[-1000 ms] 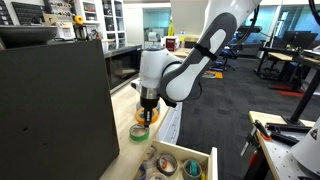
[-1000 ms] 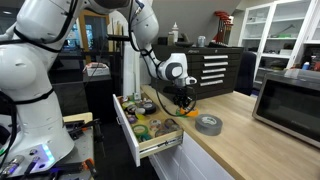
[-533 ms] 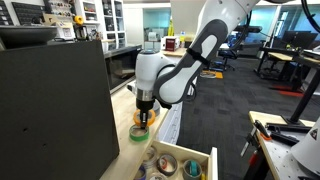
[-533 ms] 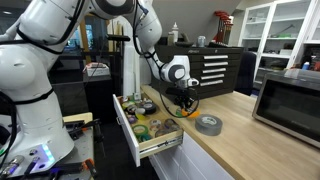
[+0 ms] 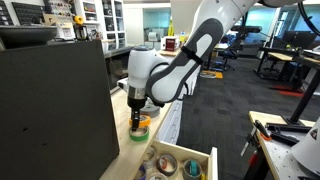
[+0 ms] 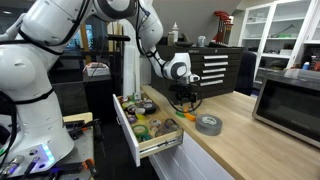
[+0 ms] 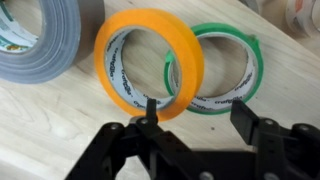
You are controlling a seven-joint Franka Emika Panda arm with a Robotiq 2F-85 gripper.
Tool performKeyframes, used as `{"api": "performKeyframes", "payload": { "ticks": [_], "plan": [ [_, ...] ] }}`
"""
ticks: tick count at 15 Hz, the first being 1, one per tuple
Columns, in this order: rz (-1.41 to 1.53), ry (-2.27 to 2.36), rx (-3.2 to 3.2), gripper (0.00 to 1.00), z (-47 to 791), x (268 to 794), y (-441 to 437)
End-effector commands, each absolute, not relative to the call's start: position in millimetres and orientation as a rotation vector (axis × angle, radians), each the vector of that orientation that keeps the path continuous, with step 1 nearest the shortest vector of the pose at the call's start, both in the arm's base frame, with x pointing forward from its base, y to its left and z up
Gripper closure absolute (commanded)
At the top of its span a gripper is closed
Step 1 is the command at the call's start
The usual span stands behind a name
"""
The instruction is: Take the orange masking tape and put it on the counter
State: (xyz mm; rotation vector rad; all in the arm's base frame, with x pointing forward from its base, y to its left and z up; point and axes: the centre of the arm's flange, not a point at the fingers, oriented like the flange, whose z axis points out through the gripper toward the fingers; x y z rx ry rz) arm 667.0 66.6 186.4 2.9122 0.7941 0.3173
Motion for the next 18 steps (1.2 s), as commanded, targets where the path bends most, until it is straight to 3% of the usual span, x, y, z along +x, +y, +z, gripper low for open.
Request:
{"api": "performKeyframes", "payload": {
  "ticks": [1,18],
  "plan": [
    [0.345,0.846,2.874,0.0,215.4,669.0,84.3],
    [-0.079,0.377,3.036,0.0,295.3,581.5,163.9]
  ]
}}
